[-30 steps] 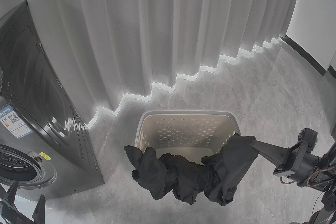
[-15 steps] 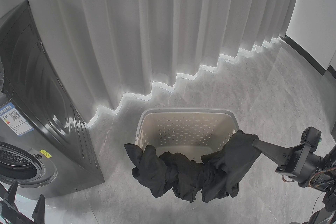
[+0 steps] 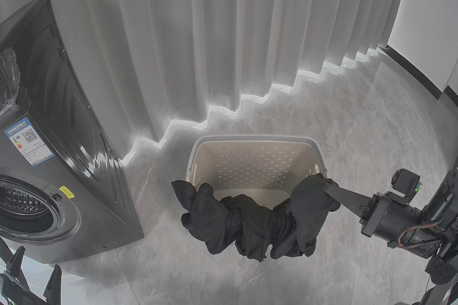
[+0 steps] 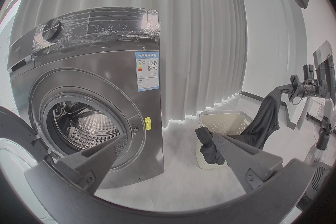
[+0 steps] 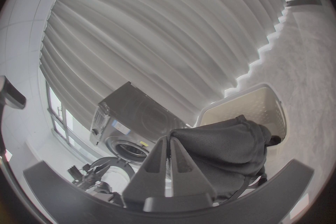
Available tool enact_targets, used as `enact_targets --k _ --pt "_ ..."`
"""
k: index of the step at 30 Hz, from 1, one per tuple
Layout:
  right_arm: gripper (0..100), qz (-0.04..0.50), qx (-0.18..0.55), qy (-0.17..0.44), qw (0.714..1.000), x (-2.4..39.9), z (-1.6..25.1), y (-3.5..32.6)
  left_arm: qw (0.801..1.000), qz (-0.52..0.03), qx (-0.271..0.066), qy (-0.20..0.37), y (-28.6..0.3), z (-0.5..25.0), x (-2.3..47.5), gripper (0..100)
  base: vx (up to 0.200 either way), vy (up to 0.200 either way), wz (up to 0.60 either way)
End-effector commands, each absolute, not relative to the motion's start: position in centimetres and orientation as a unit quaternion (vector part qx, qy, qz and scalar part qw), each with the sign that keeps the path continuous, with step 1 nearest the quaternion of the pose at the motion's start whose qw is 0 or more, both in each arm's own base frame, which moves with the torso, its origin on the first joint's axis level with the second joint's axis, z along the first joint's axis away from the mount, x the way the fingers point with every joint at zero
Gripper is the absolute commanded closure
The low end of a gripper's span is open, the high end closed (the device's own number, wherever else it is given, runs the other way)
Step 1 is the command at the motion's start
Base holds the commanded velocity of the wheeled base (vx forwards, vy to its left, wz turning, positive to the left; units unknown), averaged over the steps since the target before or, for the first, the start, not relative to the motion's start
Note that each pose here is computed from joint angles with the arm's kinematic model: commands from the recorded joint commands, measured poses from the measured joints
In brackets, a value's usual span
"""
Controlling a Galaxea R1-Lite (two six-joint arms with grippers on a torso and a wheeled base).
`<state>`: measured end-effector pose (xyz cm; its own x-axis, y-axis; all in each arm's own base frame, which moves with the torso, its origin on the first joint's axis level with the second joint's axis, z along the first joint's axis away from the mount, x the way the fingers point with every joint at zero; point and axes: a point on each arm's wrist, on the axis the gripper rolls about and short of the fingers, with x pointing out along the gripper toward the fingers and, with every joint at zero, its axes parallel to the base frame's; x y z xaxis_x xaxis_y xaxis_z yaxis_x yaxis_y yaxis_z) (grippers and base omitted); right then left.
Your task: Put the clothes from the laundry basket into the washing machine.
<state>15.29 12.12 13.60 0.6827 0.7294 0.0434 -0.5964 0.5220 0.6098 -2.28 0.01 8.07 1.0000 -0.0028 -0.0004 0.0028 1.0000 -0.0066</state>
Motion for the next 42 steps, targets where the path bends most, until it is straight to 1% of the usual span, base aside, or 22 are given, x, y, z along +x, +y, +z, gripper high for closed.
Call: enact_targets --k 1,4,7,9,11,12,16,21,26,34,40,42 --pt "100 0.369 0.291 0.121 0.874 16.7 12.7 13.2 1.000 -0.001 -0.005 0.002 0.0 7.6 -2.3 0 -0.200 0.000 0.00" --pt "100 0.374 0.291 0.118 0.872 16.8 12.9 13.5 1.000 -0.001 -0.005 0.002 0.0 7.6 -2.3 0 -0.200 0.000 0.00" --pt "100 0.370 0.284 0.122 0.876 17.3 13.0 13.7 1.000 -0.001 -0.004 0.001 0.0 7.6 -2.3 0 -0.200 0.000 0.00" --pt "100 0.364 0.259 0.131 0.885 17.7 13.0 13.9 1.000 -0.001 -0.003 0.002 0.0 7.5 -2.3 0 0.000 0.000 0.00" --pt "100 0.364 0.257 0.127 0.886 18.0 13.2 14.1 1.000 -0.001 -0.003 0.001 0.0 7.6 -2.3 0 0.000 0.000 0.00" --pt "100 0.372 0.261 0.111 0.884 18.5 14.1 14.6 1.000 -0.001 -0.004 0.001 0.0 7.6 -2.3 0 0.000 0.000 0.00" --pt "100 0.373 0.261 0.104 0.884 18.9 14.3 14.9 1.000 -0.001 -0.005 0.002 0.0 7.6 -2.3 0 0.000 0.000 0.00" --pt "100 0.375 0.260 0.105 0.884 18.8 14.2 14.8 1.000 -0.001 -0.008 0.002 0.0 7.6 -2.3 0 -0.200 0.000 0.00" --pt "100 0.377 0.266 0.093 0.882 19.2 14.8 15.1 1.000 -0.001 -0.005 0.002 0.0 7.6 -2.3 0 -0.160 0.000 0.00" --pt "100 0.374 0.266 0.097 0.883 19.2 14.6 14.8 1.000 0.000 -0.008 0.002 0.0 7.6 -2.3 0 0.000 0.000 0.00" --pt "100 0.373 0.260 0.103 0.885 19.1 14.2 14.4 1.000 0.000 -0.003 0.002 0.0 7.6 -2.3 0 -0.200 0.000 0.00" --pt "100 0.379 0.258 0.109 0.882 18.9 14.0 14.1 1.000 0.000 -0.003 0.002 0.0 7.6 -2.3 0 0.000 0.000 0.00"
